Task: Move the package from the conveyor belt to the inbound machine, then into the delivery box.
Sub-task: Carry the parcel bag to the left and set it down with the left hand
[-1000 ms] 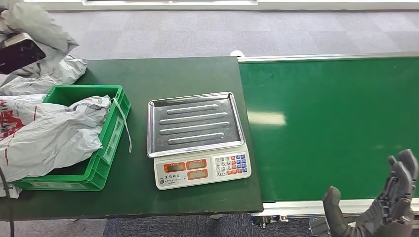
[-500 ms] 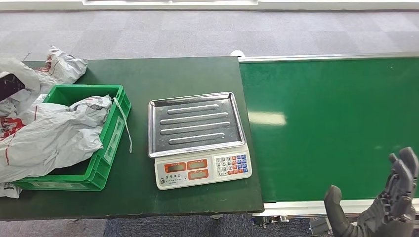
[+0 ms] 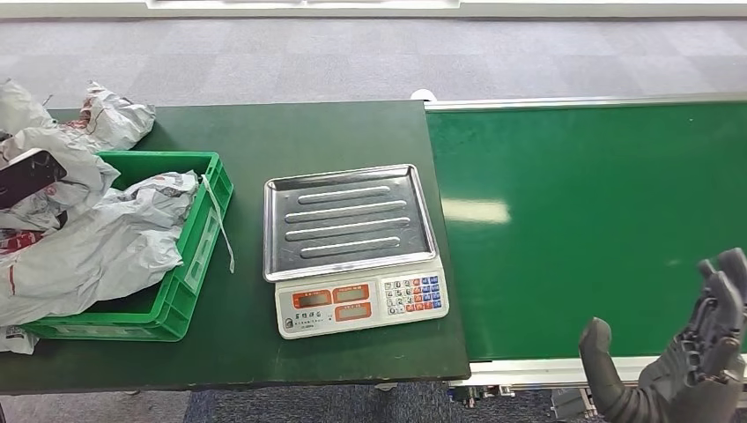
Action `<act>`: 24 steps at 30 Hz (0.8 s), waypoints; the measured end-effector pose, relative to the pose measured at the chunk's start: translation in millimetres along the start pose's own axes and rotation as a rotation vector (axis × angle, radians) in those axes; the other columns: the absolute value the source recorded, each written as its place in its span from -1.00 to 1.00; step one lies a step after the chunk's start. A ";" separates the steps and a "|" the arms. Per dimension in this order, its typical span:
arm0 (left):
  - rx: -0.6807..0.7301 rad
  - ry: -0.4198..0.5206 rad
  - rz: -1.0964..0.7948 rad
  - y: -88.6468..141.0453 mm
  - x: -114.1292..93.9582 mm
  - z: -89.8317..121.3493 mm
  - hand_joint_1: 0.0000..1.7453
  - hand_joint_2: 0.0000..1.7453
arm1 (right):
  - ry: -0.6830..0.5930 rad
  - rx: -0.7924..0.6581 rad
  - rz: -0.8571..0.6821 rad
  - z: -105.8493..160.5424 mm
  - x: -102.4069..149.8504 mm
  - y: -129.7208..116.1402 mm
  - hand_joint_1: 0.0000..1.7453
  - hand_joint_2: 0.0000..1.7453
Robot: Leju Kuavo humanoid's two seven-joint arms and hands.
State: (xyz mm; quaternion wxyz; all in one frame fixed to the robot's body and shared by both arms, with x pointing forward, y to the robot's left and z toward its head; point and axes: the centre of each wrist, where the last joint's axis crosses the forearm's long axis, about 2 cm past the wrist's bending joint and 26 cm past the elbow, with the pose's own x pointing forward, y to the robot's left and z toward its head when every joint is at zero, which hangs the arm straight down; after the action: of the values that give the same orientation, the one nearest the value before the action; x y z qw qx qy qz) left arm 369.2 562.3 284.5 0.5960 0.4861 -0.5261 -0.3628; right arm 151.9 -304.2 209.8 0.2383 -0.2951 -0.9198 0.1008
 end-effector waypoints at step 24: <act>-0.007 -0.194 0.177 19.7 36.5 -10.0 1.00 1.00 | -0.004 -0.003 -0.024 -6.3 -2.7 2.0 -1.00 1.00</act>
State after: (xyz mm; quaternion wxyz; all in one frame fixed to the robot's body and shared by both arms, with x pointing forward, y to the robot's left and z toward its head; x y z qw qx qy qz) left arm 384.2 535.0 313.6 0.5736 0.3982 -0.6208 -0.3563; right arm 157.9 -303.9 213.6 0.2372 -0.2843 -0.9238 0.0972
